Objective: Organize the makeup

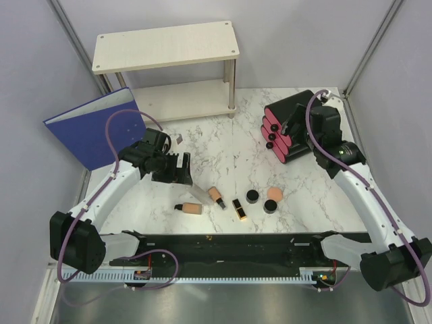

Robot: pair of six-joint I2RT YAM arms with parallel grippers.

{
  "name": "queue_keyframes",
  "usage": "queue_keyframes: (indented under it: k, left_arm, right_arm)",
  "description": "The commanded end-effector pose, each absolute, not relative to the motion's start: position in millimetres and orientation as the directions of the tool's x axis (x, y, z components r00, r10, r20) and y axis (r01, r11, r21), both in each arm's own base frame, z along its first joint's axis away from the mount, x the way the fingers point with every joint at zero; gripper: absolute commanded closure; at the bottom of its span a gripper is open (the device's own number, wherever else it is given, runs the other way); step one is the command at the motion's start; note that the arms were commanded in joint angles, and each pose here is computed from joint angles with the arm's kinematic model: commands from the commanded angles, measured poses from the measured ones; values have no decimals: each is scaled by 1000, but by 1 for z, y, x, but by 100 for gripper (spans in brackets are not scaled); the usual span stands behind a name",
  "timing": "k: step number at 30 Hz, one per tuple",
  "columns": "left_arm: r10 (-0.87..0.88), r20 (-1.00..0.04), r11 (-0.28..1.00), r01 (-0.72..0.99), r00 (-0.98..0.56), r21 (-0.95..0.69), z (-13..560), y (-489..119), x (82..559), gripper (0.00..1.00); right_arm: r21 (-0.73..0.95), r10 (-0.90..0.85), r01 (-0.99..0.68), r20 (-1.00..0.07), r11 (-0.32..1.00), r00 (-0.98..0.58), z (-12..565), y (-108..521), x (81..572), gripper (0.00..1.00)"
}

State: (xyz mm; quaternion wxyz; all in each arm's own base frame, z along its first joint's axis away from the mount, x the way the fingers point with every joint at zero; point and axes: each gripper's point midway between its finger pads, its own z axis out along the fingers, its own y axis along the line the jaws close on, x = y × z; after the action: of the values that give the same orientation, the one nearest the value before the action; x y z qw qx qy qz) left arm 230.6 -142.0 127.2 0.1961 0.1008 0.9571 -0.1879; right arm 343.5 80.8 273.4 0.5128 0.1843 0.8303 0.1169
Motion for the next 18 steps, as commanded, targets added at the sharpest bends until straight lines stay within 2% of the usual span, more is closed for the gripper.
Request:
queue_keyframes:
  k: [1, 2, 4, 8, 10, 11, 13, 18]
  left_arm:
    - [57, -463, 835, 296, -885, -463, 162, -171, 240, 3]
    - [60, -463, 789, 326, -884, -521, 171, -183, 236, 3]
    - [15, -496, 739, 344, -868, -579, 187, -196, 242, 3]
    - [-58, -439, 607, 318, -897, -728, 203, -224, 244, 5]
    - [-97, -364, 552, 255, -926, -794, 202, -234, 242, 6]
    - [-108, -378, 511, 275, -920, -815, 207, -242, 248, 6]
    - [-155, -305, 470, 202, -940, -859, 204, -248, 250, 6]
    - [-216, -184, 392, 87, -959, -916, 193, -276, 264, 7]
  right_arm:
    - [327, 367, 171, -768, 929, -526, 259, 91, 354, 2]
    - [323, 394, 226, -774, 919, -495, 265, 84, 359, 2]
    - [295, 372, 227, -749, 928, -548, 256, 86, 363, 2]
    - [272, 323, 176, -781, 946, -534, 274, 88, 373, 2]
    - [255, 298, 154, -791, 954, -534, 276, 89, 378, 2]
    - [255, 297, 153, -796, 955, -528, 280, 89, 381, 2]
    - [247, 291, 154, -784, 957, -548, 273, 90, 387, 2]
    - [236, 272, 142, -736, 961, -620, 251, 100, 401, 15]
